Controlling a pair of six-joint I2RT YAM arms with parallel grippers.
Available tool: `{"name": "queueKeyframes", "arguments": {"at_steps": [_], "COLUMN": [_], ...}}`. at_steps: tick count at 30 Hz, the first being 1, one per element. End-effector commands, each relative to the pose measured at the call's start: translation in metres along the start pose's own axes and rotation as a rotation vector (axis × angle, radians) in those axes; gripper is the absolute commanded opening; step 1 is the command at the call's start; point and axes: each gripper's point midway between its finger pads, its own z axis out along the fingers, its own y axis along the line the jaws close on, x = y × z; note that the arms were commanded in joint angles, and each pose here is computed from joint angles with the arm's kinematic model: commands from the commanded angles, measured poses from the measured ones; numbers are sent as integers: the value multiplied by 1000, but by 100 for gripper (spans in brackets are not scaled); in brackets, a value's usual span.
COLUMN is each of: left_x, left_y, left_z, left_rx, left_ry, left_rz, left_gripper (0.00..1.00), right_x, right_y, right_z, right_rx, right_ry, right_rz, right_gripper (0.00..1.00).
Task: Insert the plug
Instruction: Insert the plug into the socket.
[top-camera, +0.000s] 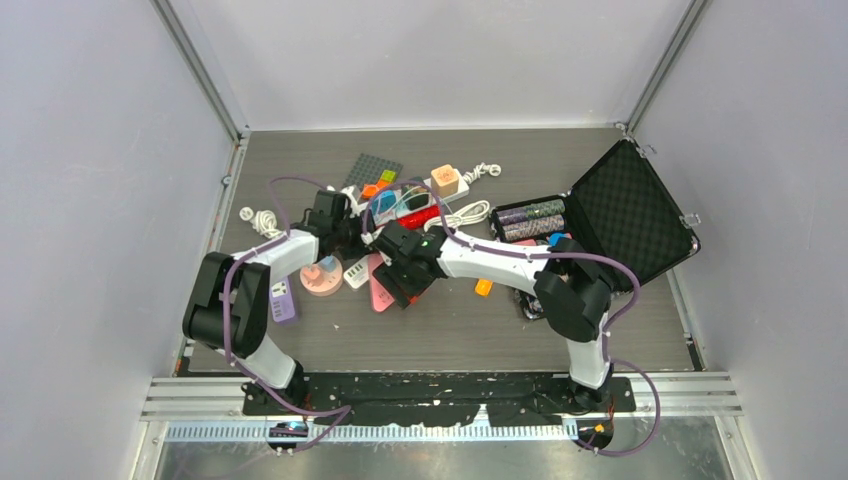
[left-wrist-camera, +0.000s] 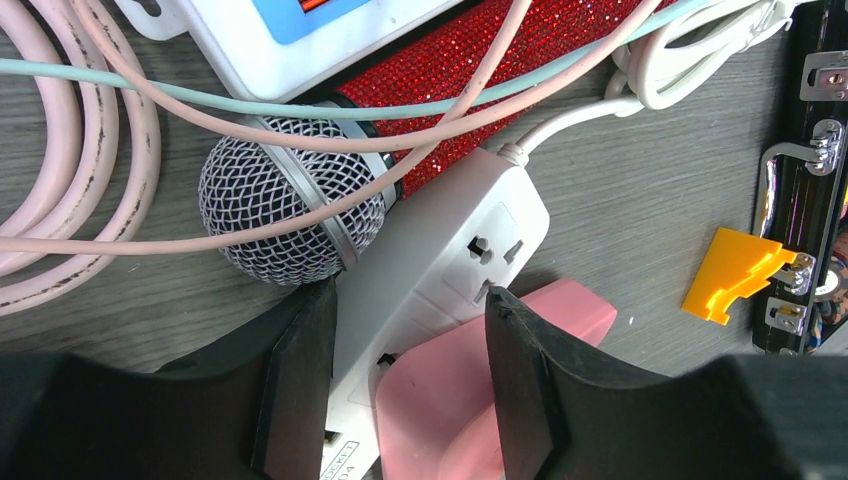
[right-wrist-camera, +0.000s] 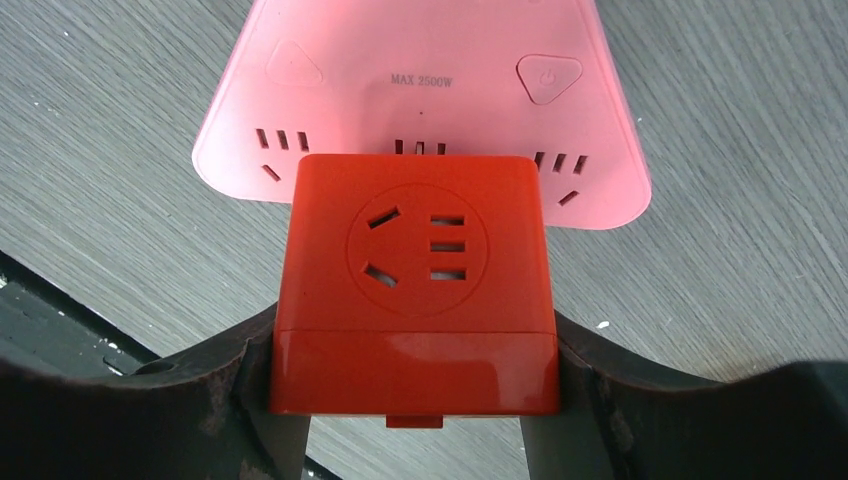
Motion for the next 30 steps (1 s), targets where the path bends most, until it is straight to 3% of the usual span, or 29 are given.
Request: {"name": "queueKeyframes", "arguments": {"at_steps": [1,10,23,30], "left_x": [82,88,92,87], "left_y": [25,27,28,27], "left_z": [-9,-8,-7,-11], "left_rx": [-81,-79,-78,-81], "left_ry": [273,277,283,264], "left_rz": [-68,-73,-88,-88], "left_gripper": [51,44,40,39], "right_x": [-42,-84,-55,-95], "right_y": [-6,-8,-14,-14], "right_z": [17,11,51,6], "right_rx": [12,4,42,33], "right_ry": [-86,-167,-15,-210], "right_rz": [12,39,42,90], "right_gripper": [5,5,5,5]}}
